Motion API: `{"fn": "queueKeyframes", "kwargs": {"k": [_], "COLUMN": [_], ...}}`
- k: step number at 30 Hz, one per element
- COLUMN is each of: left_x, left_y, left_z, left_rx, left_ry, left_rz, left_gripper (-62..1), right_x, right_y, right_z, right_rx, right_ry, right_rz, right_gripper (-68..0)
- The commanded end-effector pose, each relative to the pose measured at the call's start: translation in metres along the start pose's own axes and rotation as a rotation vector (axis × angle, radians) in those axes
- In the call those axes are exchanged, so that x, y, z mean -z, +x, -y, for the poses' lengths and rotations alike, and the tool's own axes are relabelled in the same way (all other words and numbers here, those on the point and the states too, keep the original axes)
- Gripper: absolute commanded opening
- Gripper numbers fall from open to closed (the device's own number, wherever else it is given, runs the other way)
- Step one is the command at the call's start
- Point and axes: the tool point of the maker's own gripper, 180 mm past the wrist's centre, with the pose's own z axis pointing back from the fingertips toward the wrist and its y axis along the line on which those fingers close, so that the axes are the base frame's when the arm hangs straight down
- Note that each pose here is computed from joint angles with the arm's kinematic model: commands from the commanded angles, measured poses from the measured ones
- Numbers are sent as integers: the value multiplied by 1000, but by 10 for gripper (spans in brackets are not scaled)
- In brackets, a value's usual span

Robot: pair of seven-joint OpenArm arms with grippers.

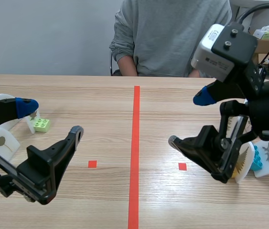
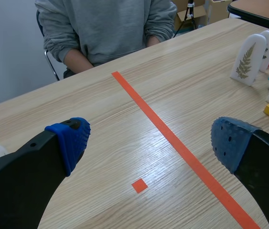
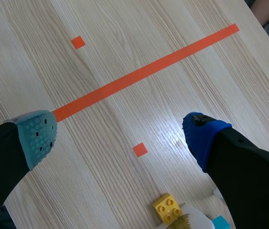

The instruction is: Do the leaf sorting experiment

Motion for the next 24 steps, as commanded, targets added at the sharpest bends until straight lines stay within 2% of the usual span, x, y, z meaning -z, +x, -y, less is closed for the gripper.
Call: {"fn": "queueKeyframes", "kwargs": {"k": [1,13,24], "left_x": [0,0,0], "left_y": [4,4,2], "left_z": [1,1,1], "left_rx": [-6,-6,-7], "left_ry": [2,0,0], "left_rz": [18,18,6], "left_gripper": [-67,-67,-67], "right_x": [1,4,4], "right_y": [2,8,8], "right_z": [1,0,-1], "right_rx": [-5,20,20], "right_ry": [-3,-16,-16], "right_rz": [7,38,39], "right_gripper": [-140,-140,-140]}}
